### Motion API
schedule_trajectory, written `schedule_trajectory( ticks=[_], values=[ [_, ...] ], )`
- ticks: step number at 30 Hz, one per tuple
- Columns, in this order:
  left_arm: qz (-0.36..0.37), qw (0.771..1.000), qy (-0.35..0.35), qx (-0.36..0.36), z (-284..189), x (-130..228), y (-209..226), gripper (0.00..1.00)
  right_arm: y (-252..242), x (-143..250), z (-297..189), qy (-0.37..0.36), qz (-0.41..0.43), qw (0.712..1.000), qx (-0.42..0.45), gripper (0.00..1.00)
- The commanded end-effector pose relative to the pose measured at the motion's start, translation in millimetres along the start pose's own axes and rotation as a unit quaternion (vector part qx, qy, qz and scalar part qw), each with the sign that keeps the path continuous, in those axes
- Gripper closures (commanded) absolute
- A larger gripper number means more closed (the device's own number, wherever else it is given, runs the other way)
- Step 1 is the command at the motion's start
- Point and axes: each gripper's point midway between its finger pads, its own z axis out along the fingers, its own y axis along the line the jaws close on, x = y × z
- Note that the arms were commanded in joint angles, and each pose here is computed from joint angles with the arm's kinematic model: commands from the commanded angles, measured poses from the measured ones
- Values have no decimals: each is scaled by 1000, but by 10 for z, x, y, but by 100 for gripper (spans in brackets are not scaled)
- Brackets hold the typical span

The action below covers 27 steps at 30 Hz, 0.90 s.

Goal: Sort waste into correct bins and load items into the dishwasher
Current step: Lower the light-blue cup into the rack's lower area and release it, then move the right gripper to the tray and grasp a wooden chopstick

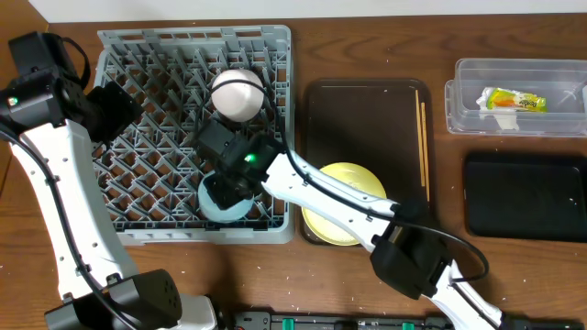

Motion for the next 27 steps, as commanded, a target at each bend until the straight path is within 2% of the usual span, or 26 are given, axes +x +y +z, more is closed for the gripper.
schedule_trajectory(
  ticks=[1, 6, 9, 10, 11, 12, 14, 16, 18, 20, 24, 27],
  values=[
    [-6, 1000, -4, -3, -10, -27, 18, 2, -65, -125, -25, -31, -24, 999, 28, 82],
    [-6, 1000, -4, -3, -10, -27, 18, 2, -103, -269, -269, -60, -27, 997, 51, 80],
    [-6, 1000, -4, -3, -10, -27, 18, 2, -208, -435, -701, -101, -23, 990, 100, 70],
    [-6, 1000, -4, -3, -10, -27, 18, 2, -248, -500, -886, -119, -20, 986, 117, 61],
    [-6, 1000, -4, -3, -10, -27, 18, 2, -295, -573, -1108, -139, -16, 981, 133, 37],
    [-6, 1000, -4, -3, -10, -27, 18, 2, -333, -619, -1266, -153, -10, 978, 143, 20],
    [-6, 1000, -4, -3, -10, -27, 18, 2, -495, -719, -1746, -189, 12, 967, 168, 2],
    [-6, 1000, -4, -3, -10, -27, 18, 2, -695, -740, -2116, -207, 37, 961, 181, 1],
    [-6, 1000, -4, -3, -10, -27, 18, 2, -1149, -667, -2606, -218, 91, 950, 204, 1],
    [-6, 1000, -4, -3, -10, -27, 18, 2, -1542, -582, -2899, -219, 131, 940, 228, 1],
    [-6, 1000, -4, -3, -10, -27, 18, 2, -2236, -353, -3323, -212, 208, 918, 263, 1],
    [-6, 1000, -4, -3, -10, -27, 18, 2, -2598, -98, -3469, -183, 256, 908, 278, 1]
  ],
)
